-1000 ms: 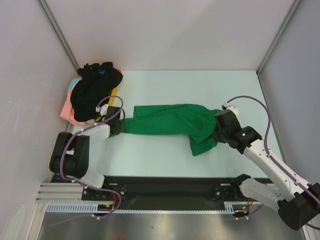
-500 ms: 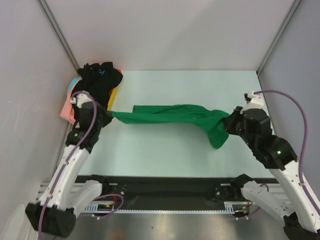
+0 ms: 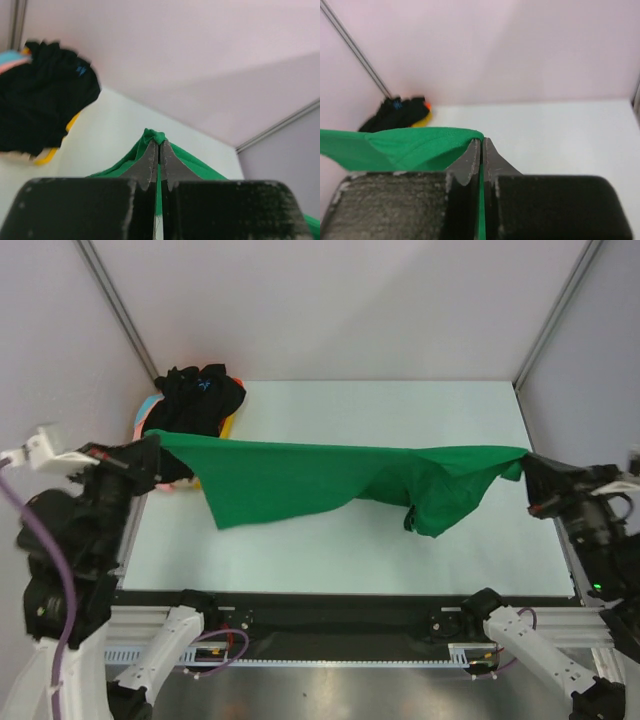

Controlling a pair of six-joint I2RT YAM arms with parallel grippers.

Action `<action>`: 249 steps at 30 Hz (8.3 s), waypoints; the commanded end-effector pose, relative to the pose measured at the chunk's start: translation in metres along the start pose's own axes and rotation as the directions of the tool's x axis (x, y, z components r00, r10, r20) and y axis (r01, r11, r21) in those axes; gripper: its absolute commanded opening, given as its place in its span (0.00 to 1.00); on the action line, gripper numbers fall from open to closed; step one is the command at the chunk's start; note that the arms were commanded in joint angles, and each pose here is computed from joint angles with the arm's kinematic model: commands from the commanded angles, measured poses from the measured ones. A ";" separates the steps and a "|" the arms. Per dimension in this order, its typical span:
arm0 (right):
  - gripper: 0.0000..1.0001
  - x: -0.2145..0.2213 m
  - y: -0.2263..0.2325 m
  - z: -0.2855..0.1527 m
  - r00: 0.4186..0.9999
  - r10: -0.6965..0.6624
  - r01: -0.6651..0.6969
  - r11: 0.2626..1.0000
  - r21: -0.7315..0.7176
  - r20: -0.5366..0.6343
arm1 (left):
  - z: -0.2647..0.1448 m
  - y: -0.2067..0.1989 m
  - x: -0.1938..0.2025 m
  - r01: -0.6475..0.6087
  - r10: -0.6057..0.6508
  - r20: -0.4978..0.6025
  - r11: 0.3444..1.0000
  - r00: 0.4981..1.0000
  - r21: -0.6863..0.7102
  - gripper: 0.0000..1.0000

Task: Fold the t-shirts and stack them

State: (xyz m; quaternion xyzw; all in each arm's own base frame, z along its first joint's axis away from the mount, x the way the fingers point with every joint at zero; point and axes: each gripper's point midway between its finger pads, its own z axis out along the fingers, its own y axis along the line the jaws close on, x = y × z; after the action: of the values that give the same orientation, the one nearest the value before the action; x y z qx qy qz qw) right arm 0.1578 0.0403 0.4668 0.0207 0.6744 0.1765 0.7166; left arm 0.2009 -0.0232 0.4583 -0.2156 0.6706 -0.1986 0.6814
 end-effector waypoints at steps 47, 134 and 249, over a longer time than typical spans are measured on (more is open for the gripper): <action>0.92 0.276 -0.151 0.294 0.747 0.150 0.217 0.866 0.450 -0.648 | 0.214 0.101 0.272 -0.315 0.068 -0.657 0.911 0.751 -0.266 0.91; 1.00 0.327 -0.226 0.025 0.688 0.705 -0.265 0.465 0.845 -0.172 | -0.054 0.093 0.472 -0.107 0.075 -0.933 0.993 0.353 0.040 0.63; 0.00 0.359 -0.297 0.249 0.635 0.701 -0.252 0.585 0.771 -0.324 | 0.152 0.104 0.442 -0.158 -0.069 -0.866 0.973 0.495 -0.167 0.00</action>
State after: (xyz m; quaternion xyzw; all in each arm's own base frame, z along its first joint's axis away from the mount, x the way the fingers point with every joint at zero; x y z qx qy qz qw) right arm 0.4494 -0.0935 0.0336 0.4339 0.8453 0.1132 0.2906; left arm 0.3457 -0.1828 0.0206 -0.1559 0.9428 -0.2001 0.2162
